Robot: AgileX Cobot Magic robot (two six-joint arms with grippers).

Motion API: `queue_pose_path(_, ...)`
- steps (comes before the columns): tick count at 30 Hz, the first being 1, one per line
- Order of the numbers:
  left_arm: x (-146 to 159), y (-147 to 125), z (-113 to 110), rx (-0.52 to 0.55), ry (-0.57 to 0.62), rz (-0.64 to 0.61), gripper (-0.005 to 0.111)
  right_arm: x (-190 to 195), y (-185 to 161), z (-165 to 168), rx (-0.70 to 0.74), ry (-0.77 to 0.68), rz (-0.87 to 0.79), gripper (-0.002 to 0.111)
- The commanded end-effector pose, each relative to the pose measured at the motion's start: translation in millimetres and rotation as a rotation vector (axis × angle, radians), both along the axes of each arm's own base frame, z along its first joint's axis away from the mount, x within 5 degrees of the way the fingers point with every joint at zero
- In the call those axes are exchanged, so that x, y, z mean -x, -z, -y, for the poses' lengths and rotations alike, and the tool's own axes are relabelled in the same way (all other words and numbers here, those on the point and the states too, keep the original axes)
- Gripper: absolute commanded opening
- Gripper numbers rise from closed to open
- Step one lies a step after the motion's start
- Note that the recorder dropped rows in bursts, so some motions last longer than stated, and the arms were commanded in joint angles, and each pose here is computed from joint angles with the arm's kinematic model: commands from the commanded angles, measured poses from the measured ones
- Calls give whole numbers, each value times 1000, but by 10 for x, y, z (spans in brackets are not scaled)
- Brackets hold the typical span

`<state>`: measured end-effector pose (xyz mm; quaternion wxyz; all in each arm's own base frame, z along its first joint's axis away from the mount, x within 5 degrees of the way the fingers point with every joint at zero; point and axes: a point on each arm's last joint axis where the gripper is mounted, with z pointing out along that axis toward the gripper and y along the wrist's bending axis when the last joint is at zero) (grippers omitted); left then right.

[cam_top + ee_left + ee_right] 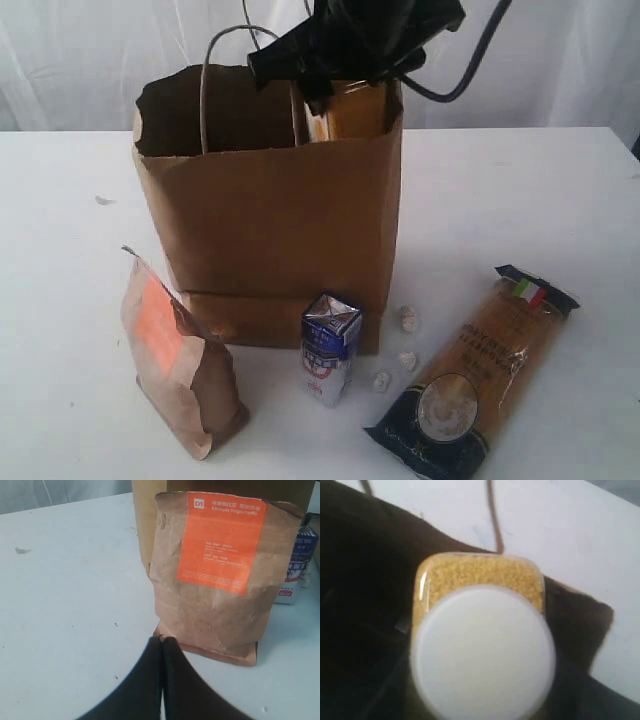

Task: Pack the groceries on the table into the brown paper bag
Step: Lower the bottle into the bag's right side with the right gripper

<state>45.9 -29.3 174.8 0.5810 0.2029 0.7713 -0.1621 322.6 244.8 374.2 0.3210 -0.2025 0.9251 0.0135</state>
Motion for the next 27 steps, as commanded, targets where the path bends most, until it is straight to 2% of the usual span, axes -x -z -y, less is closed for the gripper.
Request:
queue_pose_path(1,1,8,-1,2,-2,2,0,64,-109,-121,-84,-139,38,0)
queue_pose_path(6,1,8,-1,2,-2,2,0,117,-87,-189,-58,-307,18,0)
queue_pose_path(8,1,8,-1,2,-2,2,0,135,-78,-193,-47,-335,4,7)
queue_pose_path(10,1,8,-1,2,-2,2,0,148,-64,-181,-31,-337,-16,22)
queue_pose_path(14,1,8,-1,2,-2,2,0,153,-69,-169,-24,-334,-18,71)
queue_pose_path(15,1,8,-1,2,-2,2,0,157,-84,-166,-26,-334,-14,75)
queue_pose_path(27,1,8,-1,2,-2,2,0,168,-130,-133,-19,-320,1,76)
